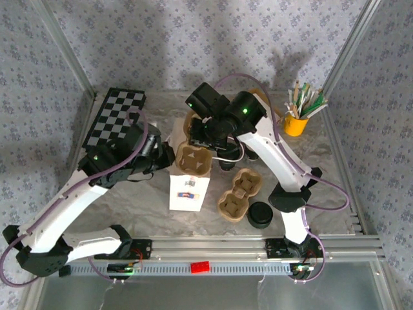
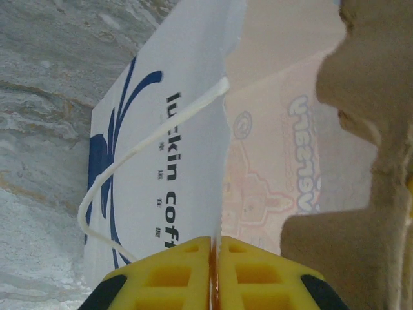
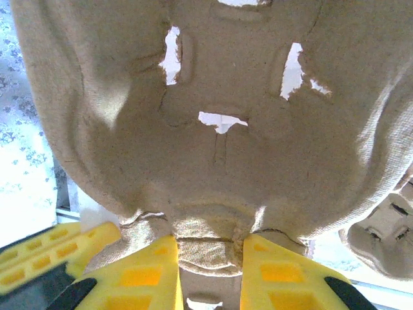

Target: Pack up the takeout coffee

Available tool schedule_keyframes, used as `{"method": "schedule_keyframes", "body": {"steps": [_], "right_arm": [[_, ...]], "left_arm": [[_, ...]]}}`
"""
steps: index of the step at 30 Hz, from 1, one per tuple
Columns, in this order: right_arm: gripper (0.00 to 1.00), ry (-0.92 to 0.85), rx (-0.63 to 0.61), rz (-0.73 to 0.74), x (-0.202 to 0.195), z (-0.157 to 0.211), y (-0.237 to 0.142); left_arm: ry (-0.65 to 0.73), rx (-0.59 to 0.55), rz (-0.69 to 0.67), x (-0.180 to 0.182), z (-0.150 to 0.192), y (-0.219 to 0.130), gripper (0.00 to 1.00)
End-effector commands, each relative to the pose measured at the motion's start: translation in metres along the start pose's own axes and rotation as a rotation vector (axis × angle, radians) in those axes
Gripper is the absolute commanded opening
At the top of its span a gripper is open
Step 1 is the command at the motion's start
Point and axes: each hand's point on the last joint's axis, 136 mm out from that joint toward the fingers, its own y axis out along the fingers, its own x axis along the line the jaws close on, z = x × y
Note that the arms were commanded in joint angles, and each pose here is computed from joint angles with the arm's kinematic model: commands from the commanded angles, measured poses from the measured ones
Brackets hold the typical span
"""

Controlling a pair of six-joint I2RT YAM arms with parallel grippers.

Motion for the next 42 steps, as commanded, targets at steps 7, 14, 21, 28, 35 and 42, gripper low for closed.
{"method": "schedule_keyframes", "body": {"steps": [7,14,21,28,35,42], "right_arm": [[0.22,-0.001,-0.049,-0.008,0.000,-0.018,0.000],[0.22,-0.012,-0.060,-0.039,0.009,-0.023,0.004],[0.22,-0.042,-0.042,0.065,-0.014,-0.013,0.006],[0.27,-0.069,-0.011,0.075,-0.011,-0.002,0.013],[0.38,-0.072,-0.026,0.049,-0.007,-0.003,0.006],[0.44,-0.090,-0.036,0.032,-0.001,-0.004,0.004]], "left_arm": [[0.017,0.038,0.116,-0.019,0.002,-0.011,0.02],[0.020,0.033,0.112,-0.024,-0.004,-0.014,0.00],[0.020,0.020,0.089,-0.018,-0.004,-0.012,0.00],[0.019,0.013,0.083,-0.017,-0.005,-0.009,0.00],[0.011,0.018,0.081,-0.015,-0.002,-0.008,0.00],[0.010,0.011,0.083,-0.015,-0.003,-0.008,0.00]]}}
